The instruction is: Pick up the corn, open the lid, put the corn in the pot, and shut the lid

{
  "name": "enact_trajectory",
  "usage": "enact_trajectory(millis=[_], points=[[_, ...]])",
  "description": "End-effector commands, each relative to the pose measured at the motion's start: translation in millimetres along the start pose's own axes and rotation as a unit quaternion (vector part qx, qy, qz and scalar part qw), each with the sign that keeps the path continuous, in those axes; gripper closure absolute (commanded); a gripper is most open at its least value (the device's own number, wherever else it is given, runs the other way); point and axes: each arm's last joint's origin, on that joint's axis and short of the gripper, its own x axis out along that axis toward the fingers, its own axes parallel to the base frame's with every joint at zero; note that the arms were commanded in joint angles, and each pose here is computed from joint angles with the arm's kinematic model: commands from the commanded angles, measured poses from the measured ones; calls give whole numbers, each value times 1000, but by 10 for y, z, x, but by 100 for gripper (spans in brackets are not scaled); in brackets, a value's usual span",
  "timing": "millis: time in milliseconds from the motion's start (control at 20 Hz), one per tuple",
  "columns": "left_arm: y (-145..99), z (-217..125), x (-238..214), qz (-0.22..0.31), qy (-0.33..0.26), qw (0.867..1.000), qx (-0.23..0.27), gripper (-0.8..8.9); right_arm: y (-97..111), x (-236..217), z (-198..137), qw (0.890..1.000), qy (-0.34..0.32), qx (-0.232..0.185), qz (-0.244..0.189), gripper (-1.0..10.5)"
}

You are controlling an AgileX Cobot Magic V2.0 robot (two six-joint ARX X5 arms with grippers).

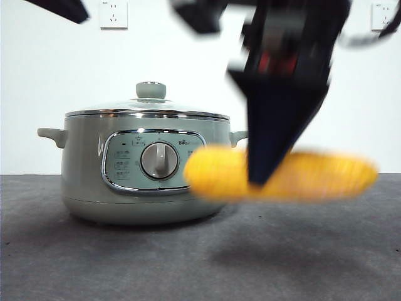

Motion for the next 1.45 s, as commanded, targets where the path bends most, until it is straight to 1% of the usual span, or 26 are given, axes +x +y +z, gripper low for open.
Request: enact_trajectory(millis=[50,150,200,250,300,350,400,450,500,550,600,650,750,900,1100,1350,1450], points=[[35,261,74,30,9,999,20,813,45,-330,-97,997,-13,72,-23,958],[75,506,138,69,13,997,19,813,95,-605,-220,992,-35,112,-49,958],[98,615,165,86,14,996,21,808,117,-721,-276,988,-49,135,-62,958],[135,738,202,102,13,994,19,784,147,-849,-352,981,-67,165,-74,958],[172,831,232,112,14,993,15,715,175,-945,-416,976,-82,185,-79,958],[221,937,271,119,20,993,9,601,211,-1055,-500,970,-100,203,-84,958],[264,1018,307,122,27,992,5,520,243,-1140,-569,966,-116,214,-85,958],[322,1111,344,131,33,991,-2,467,280,-1234,-652,961,-134,225,-86,958],[374,1187,377,147,37,988,-6,411,308,-1302,-713,956,-150,236,-86,958],[437,1272,398,174,39,984,-10,321,338,-1377,-781,950,-170,248,-86,958],[488,1340,428,192,40,980,-12,252,362,-1434,-834,945,-186,255,-86,958],[532,1406,451,201,44,979,-15,178,384,-1483,-883,941,-199,260,-86,958],[648,1526,525,206,51,977,-23,175,420,-1558,-966,934,-220,270,-86,958],[802,1615,722,209,69,975,-18,175,446,-1602,-1026,928,-232,280,-83,958],[920,1581,980,206,103,973,-15,176,456,-1586,-1054,932,-214,281,-82,958],[934,1570,1016,205,109,972,-20,192,457,-1582,-1059,933,-210,280,-83,958],[930,1541,1017,201,123,972,-24,257,457,-1583,-1058,933,-211,279,-83,958]])
